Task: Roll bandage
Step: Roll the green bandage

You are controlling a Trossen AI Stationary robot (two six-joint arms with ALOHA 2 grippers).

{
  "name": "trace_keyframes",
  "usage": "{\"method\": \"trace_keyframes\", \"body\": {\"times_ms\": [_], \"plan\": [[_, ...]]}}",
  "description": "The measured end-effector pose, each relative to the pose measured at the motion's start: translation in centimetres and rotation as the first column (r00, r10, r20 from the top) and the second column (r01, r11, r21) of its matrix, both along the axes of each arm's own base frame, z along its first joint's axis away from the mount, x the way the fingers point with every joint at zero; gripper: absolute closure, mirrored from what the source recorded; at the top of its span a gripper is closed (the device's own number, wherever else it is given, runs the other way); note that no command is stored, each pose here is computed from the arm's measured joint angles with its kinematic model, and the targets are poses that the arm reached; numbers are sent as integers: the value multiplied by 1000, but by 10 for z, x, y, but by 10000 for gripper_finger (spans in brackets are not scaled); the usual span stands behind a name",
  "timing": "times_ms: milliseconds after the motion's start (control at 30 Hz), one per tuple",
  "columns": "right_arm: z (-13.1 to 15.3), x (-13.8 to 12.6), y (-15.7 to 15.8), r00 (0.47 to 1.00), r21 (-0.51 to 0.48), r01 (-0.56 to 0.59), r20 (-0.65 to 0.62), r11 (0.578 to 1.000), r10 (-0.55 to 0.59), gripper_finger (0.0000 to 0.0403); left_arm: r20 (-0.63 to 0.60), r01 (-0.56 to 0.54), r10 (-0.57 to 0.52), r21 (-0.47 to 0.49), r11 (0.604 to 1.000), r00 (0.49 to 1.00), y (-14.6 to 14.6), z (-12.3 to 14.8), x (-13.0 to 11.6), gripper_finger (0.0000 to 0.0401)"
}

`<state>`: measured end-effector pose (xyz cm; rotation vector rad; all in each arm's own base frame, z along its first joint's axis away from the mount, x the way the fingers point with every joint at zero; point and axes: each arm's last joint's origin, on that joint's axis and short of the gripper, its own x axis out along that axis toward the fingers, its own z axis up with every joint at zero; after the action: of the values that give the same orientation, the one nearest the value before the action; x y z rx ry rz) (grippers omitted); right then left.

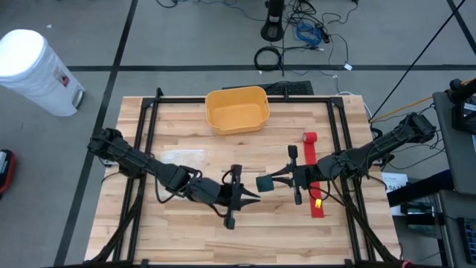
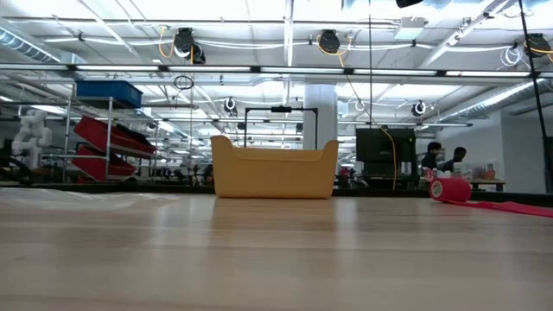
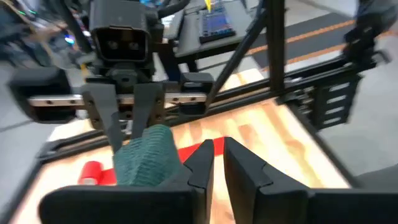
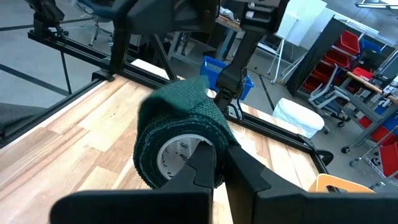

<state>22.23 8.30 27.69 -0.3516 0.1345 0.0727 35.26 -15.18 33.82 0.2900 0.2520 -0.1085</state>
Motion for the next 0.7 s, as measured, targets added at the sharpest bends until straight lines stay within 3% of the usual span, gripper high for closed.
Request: {"method": "trace_keyframes", "body": {"times_ms": [200, 300, 500, 700], "plan": [[0, 0, 0, 1000, 0, 0, 0, 1000, 0, 392, 62, -162, 158, 68, 984, 985, -9, 4, -6, 275], [0, 0, 0, 1000, 0, 0, 0, 1000, 0, 392, 65, -217, 213, 59, 974, 975, -2, 4, -3, 226], [0, 0, 0, 1000, 4, 1, 0, 1000, -1, 392, 25, -266, 268, -60, 962, 963, 24, 1, 7, 175], [0, 0, 0, 1000, 3, 1, -1, 1000, -1, 392, -62, -128, 115, -263, 956, 991, 51, -2, 18, 173]]}}
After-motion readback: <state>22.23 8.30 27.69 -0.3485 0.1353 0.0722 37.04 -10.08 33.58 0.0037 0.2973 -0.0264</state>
